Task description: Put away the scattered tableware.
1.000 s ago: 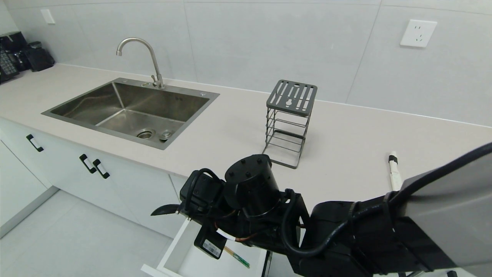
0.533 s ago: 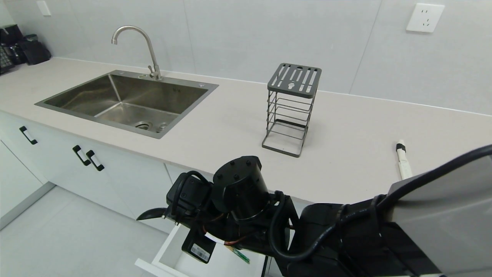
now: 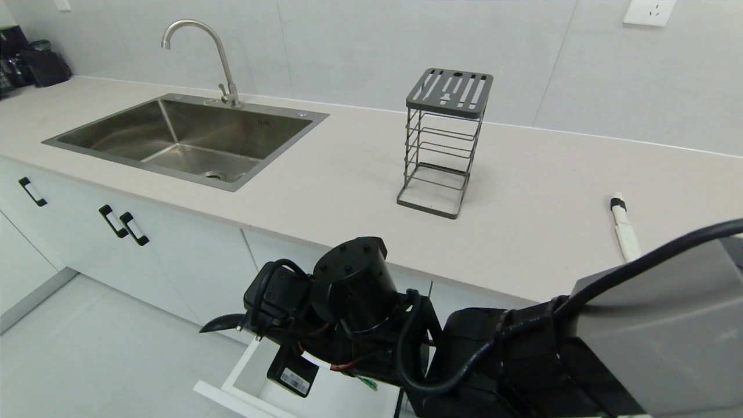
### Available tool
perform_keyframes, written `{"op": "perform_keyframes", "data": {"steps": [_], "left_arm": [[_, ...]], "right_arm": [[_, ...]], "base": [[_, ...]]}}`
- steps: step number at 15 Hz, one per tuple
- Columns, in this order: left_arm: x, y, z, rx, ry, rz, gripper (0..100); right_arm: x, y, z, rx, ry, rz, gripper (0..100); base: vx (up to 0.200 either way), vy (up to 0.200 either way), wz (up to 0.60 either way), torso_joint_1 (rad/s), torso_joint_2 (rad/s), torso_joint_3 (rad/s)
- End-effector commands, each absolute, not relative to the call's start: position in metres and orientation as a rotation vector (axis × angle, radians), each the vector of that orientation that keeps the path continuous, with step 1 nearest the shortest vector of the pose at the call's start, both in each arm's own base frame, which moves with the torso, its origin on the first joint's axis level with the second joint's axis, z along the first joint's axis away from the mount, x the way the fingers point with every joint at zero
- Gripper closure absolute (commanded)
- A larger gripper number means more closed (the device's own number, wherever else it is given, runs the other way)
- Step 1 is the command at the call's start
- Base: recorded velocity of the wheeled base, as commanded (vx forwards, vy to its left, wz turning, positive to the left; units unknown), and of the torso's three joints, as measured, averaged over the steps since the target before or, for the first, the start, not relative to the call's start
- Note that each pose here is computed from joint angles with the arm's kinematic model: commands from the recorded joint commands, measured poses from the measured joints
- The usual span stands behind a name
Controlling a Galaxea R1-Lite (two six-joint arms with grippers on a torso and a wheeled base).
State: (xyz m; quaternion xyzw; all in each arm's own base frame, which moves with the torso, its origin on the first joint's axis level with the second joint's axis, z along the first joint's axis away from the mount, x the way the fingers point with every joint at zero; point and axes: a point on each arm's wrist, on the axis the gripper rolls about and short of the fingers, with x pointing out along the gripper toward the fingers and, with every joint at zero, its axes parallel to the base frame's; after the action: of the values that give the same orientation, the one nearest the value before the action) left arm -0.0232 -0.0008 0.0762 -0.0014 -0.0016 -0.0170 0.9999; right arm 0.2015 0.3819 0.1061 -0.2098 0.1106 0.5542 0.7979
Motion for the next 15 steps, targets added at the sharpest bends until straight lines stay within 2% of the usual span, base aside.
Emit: {"op": "perform_keyframes", "data": {"steps": [1,6,15], "left_arm": [[-0.023,-0.0008,0.0762,-0.003,-0.001,-0.034,0],[-0.023,-0.0008,0.0762,-0.003,-0.001,-0.034,0],[-0.023,-0.0008,0.0762,-0.003,-0.001,-0.034,0]], "right_arm": [[0.2028,0.3829,0.1057,-0.45,0.235,1.188,100],[0.204,0.3853,0.106,-0.447,0.229,1.188,100],[0.2069,0.3915,0.1023,-0.443,0.225,1.205,100]], "base": [[0.0,0.0,0.0,-0.246,0.48,0.217],[0.0,0.0,0.0,-0.182,0.34,0.161],[0.0,0.0,0.0,-0.127,0.25,0.114]]}}
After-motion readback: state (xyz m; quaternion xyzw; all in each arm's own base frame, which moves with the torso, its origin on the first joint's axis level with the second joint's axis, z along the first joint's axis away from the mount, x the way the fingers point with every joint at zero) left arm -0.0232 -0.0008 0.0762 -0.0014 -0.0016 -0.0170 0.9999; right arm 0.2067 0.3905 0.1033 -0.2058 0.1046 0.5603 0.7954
